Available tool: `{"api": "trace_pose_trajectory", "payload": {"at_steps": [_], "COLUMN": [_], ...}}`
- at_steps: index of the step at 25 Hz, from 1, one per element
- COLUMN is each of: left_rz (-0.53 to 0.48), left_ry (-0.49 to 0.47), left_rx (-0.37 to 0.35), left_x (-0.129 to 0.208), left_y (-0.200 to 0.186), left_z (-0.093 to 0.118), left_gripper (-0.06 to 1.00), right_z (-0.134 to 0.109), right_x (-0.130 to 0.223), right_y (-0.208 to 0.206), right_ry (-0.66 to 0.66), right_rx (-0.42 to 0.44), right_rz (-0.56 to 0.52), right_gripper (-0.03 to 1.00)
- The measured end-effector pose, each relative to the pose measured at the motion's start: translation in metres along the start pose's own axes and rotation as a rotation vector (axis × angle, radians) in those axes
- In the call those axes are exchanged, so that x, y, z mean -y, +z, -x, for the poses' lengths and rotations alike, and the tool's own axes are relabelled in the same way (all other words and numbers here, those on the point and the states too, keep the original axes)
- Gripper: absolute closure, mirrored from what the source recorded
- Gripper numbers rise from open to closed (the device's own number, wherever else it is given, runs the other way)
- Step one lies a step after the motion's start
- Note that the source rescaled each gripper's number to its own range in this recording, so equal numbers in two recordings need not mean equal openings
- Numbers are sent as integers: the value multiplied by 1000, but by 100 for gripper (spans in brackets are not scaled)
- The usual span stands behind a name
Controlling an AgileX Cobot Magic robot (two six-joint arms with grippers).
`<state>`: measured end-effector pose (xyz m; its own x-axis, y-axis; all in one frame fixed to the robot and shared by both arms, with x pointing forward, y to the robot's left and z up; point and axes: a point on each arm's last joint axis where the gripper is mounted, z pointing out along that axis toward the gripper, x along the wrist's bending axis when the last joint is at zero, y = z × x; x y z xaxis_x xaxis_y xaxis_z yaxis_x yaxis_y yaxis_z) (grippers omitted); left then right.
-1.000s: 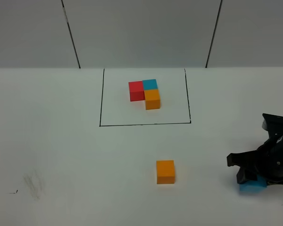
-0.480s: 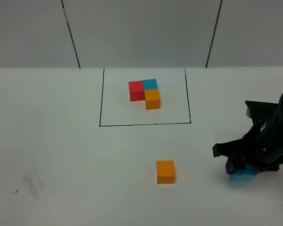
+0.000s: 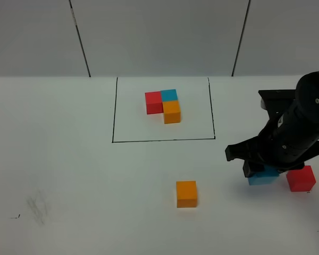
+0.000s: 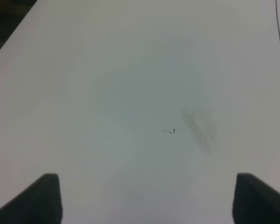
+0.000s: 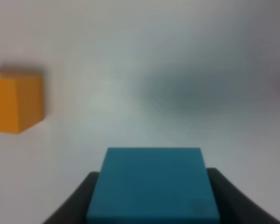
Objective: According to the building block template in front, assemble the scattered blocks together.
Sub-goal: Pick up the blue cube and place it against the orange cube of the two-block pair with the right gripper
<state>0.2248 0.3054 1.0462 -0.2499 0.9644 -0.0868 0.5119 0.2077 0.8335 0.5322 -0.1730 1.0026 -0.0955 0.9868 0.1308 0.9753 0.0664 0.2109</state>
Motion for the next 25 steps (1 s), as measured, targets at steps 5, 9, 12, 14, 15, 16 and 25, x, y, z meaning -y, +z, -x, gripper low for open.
{"api": "trace_pose_trajectory", "payload": {"at_steps": [5,9,12,14,15,16,25], "left_rz": [0,0,0,0,0,0,0], "left_ry": [-1,-1,-1,-1,-1,-1,-1], "left_rx": [0,0,0,0,0,0,0], "left_x": [0,0,0,0,0,0,0], "left_y": [0,0,0,0,0,0,0], "left_z": [0,0,0,0,0,0,0], "left_gripper": [10,10,10,10,10,10,10], "right_z": [-6,-11,-19,-27,-32,-37,-72], "right_x": [1,3,-1,-4,-6,-7,-22], "right_y": [-5,-7,-13,-17,-18,-19,-24], "right_ry": [13,27,21,-7,-24,-44,-118], "right_rx": [11,21,13,22,31,42,59], "right_rz": [-22,-35,-21,-15,-14,-12,33], "right_gripper": [96,96,96,96,96,96,96]}}
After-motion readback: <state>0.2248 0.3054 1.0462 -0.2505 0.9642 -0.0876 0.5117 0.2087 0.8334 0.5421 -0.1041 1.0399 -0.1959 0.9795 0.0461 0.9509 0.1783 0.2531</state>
